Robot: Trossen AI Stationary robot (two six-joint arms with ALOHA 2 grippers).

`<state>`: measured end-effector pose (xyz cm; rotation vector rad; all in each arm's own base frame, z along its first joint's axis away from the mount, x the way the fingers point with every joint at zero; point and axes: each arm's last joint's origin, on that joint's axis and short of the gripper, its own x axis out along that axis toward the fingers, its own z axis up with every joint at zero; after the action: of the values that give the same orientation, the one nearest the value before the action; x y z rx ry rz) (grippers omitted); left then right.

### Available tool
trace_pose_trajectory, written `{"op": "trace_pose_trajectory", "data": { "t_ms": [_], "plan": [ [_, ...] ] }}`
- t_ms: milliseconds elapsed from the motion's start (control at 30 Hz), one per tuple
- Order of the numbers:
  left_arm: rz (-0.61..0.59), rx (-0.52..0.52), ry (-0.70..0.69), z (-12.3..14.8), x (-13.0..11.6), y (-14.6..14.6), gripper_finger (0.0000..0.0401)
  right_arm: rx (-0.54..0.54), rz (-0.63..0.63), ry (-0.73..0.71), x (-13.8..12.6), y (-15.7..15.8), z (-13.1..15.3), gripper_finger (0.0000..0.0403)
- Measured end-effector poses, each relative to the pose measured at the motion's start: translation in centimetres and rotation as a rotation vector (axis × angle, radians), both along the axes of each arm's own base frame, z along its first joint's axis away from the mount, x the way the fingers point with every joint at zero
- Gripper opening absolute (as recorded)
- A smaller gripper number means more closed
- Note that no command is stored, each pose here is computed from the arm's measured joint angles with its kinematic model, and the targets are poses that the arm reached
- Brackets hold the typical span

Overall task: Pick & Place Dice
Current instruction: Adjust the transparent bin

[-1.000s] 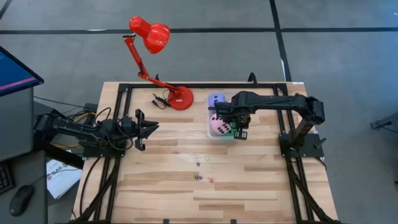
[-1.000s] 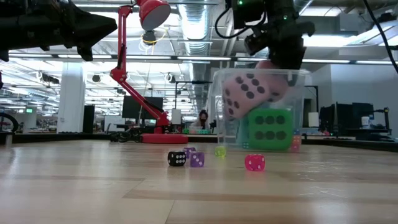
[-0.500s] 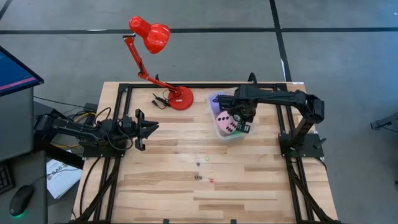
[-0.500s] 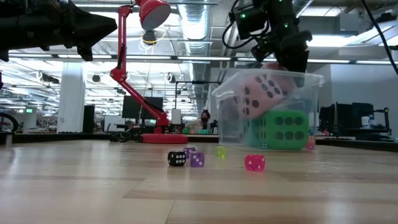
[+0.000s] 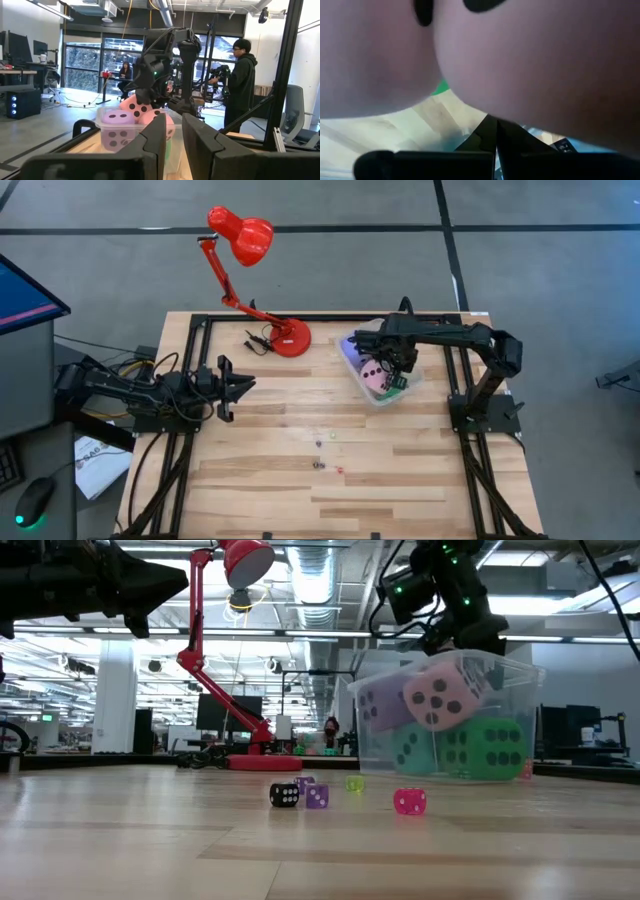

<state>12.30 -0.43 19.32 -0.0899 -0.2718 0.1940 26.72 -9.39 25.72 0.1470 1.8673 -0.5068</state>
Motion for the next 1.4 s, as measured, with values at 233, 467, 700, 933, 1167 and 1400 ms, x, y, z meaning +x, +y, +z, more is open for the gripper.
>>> {"op": "trace_pose_trajectory", "data": {
  "t_ms": [233, 467, 700, 933, 1167, 1400],
  "plan": [
    [0.000, 0.000, 0.000, 0.0, 0.0, 0.0, 0.0053, 0.001, 0.034, -0.049, -0.6, 0.4, 1.3, 0.0000],
    [0.000, 0.001, 0.007, -0.1, 0.0, 0.0, 0.0053, -0.040, 0.066, -0.209, -2.9, 1.3, 4.8, 0.0000],
    [0.000, 0.001, 0.008, -0.1, 0.0, 0.0, 0.0053, -0.177, 0.094, -0.604, -5.0, 2.1, 8.9, 0.0000],
    [0.000, 0.001, 0.008, -0.1, 0.0, 0.0, 0.0053, -0.304, 0.119, -0.851, -8.2, 3.0, 8.9, 0.0000],
    [0.000, 0.001, 0.008, -0.1, 0.0, 0.0, 0.0053, -0.338, 0.140, -1.006, -11.2, 4.4, 6.5, 0.0000],
    [0.000, 0.001, 0.008, -0.1, 0.0, 0.0, 0.0053, -0.116, 0.108, -1.079, -12.9, 6.6, 3.8, 0.0000]
  ]
}}
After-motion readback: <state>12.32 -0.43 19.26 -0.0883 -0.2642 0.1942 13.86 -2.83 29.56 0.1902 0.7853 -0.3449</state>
